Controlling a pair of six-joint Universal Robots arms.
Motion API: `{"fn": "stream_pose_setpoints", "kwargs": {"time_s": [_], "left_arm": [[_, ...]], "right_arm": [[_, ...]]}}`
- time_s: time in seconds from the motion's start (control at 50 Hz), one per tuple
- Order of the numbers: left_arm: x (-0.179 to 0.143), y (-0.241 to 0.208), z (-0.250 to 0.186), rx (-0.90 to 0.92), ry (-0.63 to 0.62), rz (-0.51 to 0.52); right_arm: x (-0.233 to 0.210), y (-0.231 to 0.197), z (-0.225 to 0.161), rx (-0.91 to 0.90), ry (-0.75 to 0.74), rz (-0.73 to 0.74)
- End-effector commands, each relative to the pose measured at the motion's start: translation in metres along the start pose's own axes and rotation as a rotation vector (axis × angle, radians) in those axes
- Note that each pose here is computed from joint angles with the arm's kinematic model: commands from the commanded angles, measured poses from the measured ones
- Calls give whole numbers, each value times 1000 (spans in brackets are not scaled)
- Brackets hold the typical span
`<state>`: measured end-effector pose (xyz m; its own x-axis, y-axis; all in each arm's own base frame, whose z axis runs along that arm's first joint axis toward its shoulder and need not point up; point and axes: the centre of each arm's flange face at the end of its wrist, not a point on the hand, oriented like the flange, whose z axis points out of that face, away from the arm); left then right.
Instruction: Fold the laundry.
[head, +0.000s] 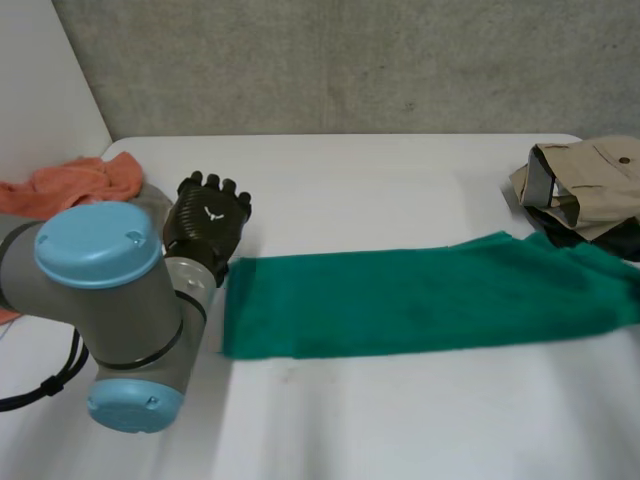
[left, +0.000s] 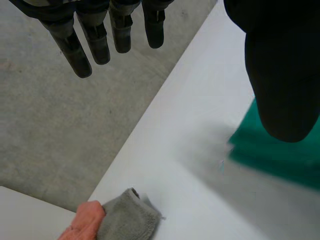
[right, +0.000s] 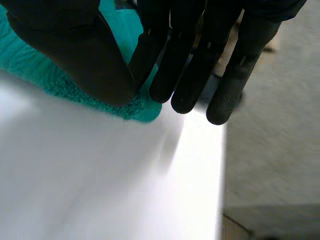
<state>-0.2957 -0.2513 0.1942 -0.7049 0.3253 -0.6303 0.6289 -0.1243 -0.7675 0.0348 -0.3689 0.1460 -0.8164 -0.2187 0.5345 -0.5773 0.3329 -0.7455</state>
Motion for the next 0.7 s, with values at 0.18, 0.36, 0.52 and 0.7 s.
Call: {"fn": "stream_pose_setpoints", "kwargs": {"time_s": [0.18,0.36,0.52,0.7], "left_arm": [[-9,-3,-13,6,-8,-5],[-31,-10,-26,27,-58,-37],[-36,-8,-34,38,-47,-86],[-34,-2,-34,22,-33,-84]], "right_arm": [[-44,-87,-36,306,-74,-198],[-171,-169,-109,749,-281,-319],[-299,-165,-170,933,-636,-379],[-355,-125,-189,917,-830,-448]]}}
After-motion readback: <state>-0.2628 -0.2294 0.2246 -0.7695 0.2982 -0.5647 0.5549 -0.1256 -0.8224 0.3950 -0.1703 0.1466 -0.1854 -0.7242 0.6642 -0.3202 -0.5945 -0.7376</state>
